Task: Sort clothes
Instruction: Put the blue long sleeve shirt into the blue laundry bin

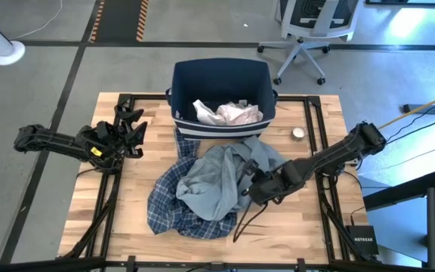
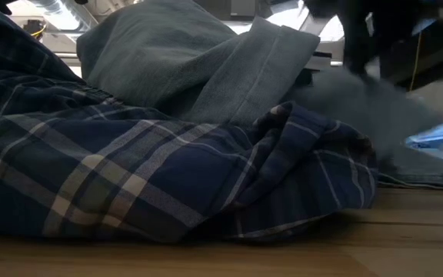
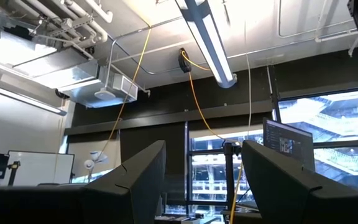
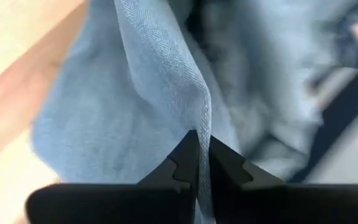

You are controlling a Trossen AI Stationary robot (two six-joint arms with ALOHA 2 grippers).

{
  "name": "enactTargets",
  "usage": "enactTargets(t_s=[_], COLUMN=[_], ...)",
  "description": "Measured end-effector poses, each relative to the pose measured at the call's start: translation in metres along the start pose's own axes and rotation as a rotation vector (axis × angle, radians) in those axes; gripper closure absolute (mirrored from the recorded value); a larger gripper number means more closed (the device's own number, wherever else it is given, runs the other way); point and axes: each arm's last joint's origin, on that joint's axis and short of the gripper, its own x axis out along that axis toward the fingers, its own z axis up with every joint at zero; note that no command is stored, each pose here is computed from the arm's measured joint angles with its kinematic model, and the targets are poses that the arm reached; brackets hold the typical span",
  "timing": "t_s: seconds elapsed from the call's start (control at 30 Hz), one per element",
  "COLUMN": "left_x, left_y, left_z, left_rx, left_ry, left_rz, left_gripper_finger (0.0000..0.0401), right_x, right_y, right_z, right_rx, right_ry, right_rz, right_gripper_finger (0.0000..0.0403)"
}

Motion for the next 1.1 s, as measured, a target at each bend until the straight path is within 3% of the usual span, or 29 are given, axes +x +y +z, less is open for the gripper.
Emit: enactTargets(t_s=[0.23, 0.47, 0.63, 0.83, 1.1], left_x=[0.0, 0.0, 0.0, 0.0, 0.0], left_y=[0.0, 0.0, 0.0, 0.0, 0.0], left_z=[0.0, 0.0, 0.0, 0.0, 0.0], left_rx=[0.003, 0.003, 0.004, 0.003, 0.002], left_ry=[0.001, 0.001, 0.001, 0.001, 0.001], left_rz=[0.0, 0.0, 0.0, 0.0, 0.0], left_gripper_finger=[0.0193, 0.0193, 0.0193, 0.0193, 0.0193], right_x=[-0.099, -0.205, -0.258, -0.277, -0.246], right_y=[-0.038, -0.063, -0.07, -0.066, -0.063], right_z=[-0.011, -0.05, -0.081, -0.104, -0.08], right_rx=[0.101, 0.294, 0.405, 0.451, 0.467], right_ry=[-0.098, -0.224, -0.311, -0.308, -0.33], right_rz=[-0.22, -0.494, -0.639, -0.689, -0.499], right_gripper_finger=[0.039, 0.0392, 0.0391, 0.039, 0.0351])
